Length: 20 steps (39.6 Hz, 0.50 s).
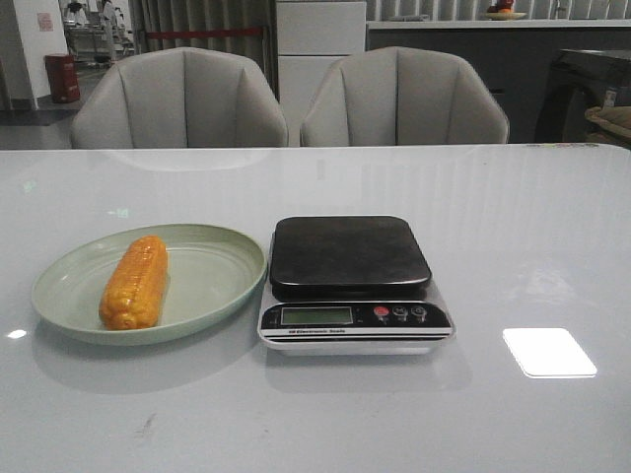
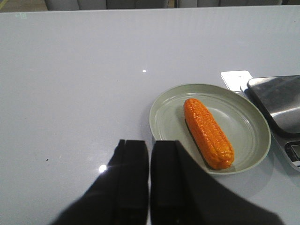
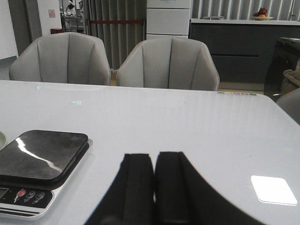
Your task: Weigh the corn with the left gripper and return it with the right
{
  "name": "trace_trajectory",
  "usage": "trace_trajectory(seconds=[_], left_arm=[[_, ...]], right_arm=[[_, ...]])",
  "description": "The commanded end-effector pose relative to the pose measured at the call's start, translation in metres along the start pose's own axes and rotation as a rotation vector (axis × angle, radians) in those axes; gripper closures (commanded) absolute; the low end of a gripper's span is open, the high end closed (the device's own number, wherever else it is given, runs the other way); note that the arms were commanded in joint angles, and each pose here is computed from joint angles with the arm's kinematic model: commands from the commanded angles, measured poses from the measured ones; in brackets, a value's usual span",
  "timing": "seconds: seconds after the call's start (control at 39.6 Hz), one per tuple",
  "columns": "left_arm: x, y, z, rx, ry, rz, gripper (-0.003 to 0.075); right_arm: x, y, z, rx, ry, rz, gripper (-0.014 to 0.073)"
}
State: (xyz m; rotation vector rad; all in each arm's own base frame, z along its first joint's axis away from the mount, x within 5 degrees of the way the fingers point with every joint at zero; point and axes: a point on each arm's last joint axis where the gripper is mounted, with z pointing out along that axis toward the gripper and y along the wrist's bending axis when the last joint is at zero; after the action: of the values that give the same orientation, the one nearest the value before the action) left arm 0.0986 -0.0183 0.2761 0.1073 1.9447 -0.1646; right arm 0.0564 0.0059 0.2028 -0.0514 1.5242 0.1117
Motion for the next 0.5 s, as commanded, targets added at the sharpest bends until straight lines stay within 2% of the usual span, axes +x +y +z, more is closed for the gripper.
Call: trace_trajectory(seconds=[0.0,0.13,0.2,0.35,0.48], left_arm=[[-0.020,-0.003,-0.001,0.018,-0.090,0.001,0.0460],[-0.025,-0.004,0.003,0.024,-0.072,-0.019,0.0214],[-0.029,-0.004,0.005,0.023,-0.063,-0.019,0.0129],[-0.034,-0.005,0.011,0.027,-0.081,-0.018,0.0142],[-0.033,-0.005,0.019,0.027,-0.062,-0.023,0.0193]], right_arm=[[-0.005,0.000,-0.002,0.003,-0.088,-0.012,0.0440],[-0.005,0.000,-0.002,0.003,-0.088,-0.012,0.0440],[-0.005,0.000,-0.002,0.003,-0.088,-0.012,0.0440],[-0.005,0.000,-0.002,0.003,-0.088,-0.012,0.0440],[-0.005,0.000,-0.002,0.003,-0.088,-0.012,0.0440]])
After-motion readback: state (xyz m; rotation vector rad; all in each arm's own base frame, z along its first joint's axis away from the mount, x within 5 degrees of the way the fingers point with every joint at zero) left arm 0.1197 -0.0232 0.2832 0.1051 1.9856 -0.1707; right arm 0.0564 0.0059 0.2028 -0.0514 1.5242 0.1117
